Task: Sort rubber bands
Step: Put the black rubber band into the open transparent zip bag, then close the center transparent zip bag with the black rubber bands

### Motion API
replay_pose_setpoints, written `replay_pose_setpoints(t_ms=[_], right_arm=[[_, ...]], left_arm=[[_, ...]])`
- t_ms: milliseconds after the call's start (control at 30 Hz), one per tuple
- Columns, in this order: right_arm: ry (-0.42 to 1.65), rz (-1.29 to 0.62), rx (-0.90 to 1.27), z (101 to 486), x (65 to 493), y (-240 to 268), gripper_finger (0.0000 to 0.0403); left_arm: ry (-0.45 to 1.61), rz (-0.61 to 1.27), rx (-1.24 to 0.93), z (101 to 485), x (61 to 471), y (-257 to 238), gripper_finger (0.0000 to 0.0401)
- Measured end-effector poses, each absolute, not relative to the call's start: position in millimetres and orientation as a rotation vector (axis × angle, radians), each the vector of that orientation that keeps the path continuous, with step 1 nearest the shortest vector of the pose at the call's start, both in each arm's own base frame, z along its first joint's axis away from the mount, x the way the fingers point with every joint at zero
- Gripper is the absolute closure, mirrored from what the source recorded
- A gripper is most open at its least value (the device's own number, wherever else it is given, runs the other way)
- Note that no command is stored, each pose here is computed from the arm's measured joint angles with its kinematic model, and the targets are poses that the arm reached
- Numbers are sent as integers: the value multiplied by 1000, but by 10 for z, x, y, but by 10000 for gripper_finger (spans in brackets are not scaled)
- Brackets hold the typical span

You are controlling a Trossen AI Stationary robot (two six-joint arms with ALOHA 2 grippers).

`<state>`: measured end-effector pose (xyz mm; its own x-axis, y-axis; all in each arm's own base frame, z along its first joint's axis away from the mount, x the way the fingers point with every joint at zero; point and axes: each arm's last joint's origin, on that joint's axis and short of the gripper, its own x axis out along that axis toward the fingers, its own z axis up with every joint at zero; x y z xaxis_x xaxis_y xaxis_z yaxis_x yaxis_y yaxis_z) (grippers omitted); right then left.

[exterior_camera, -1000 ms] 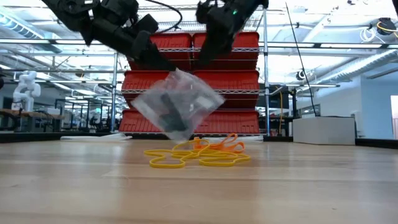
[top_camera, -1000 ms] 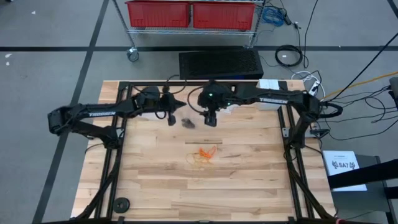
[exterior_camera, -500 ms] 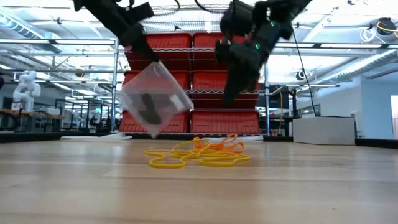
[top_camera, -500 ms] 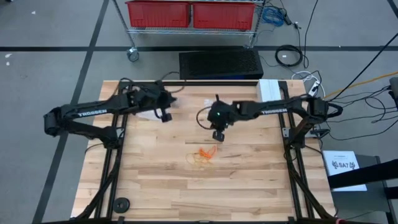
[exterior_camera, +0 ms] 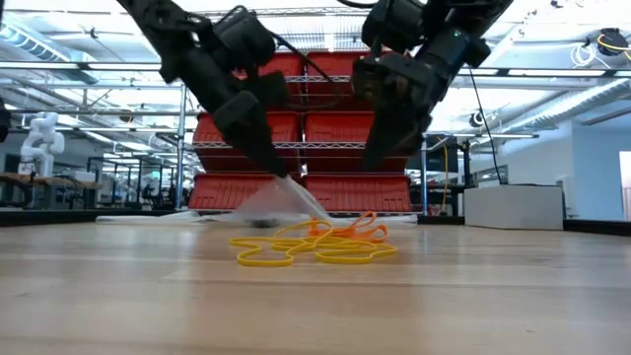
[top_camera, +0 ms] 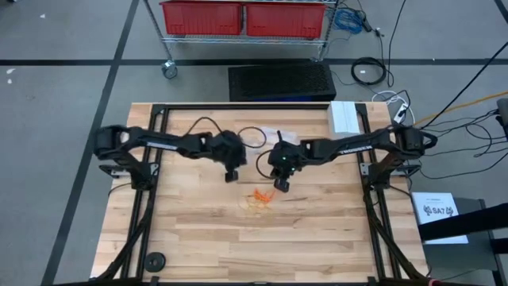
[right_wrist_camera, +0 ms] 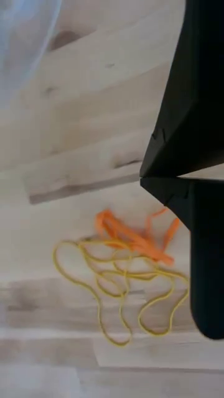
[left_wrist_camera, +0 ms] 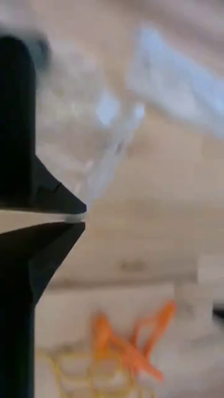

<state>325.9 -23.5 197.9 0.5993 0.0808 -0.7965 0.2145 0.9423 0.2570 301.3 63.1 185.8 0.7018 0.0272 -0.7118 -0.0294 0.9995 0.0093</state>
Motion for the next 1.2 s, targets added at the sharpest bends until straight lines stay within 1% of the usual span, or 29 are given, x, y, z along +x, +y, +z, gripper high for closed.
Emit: replay_pose_setpoints(t_ms=[167, 233, 333, 400, 533, 600, 667, 833, 967, 1033, 1100, 1200], right_arm=[[929, -150, 407, 1996, 3185, -246, 402], [867, -168, 473, 1926, 3185, -245, 402], [706, -195, 592, 1822, 3200, -249, 402], [604, -265, 637, 1755, 3215, -268, 403], [535, -447, 651, 1641, 3246, -327, 393], [530, -495, 666, 1565, 3266, -346, 374], [530, -535, 697, 1481, 3284, -385, 347], [469, -625, 818, 1339, 3328, -557, 257], [445, -656, 855, 1222, 3386, -663, 198], [458, -676, 866, 1147, 3440, -706, 182], [460, -688, 875, 1084, 3530, -746, 175], [435, -714, 874, 1031, 3686, -808, 186]], left_arm=[[735, -49, -41, 1807, 3098, 650, 300], [718, -43, -53, 1854, 3103, 680, 275], [676, -18, -73, 1968, 3084, 770, 244], [656, -14, -96, 2043, 3030, 840, 231], [625, -30, -173, 2087, 2862, 1033, 226], [602, -47, -208, 2070, 2763, 1133, 226], [542, -83, -268, 2052, 2680, 1211, 226], [393, -177, -374, 2020, 2526, 1367, 225], [338, -181, -386, 2035, 2444, 1457, 225], [328, -174, -394, 2042, 2419, 1495, 225], [323, -176, -404, 2045, 2391, 1533, 225], [311, -176, -403, 2054, 2363, 1575, 225]])
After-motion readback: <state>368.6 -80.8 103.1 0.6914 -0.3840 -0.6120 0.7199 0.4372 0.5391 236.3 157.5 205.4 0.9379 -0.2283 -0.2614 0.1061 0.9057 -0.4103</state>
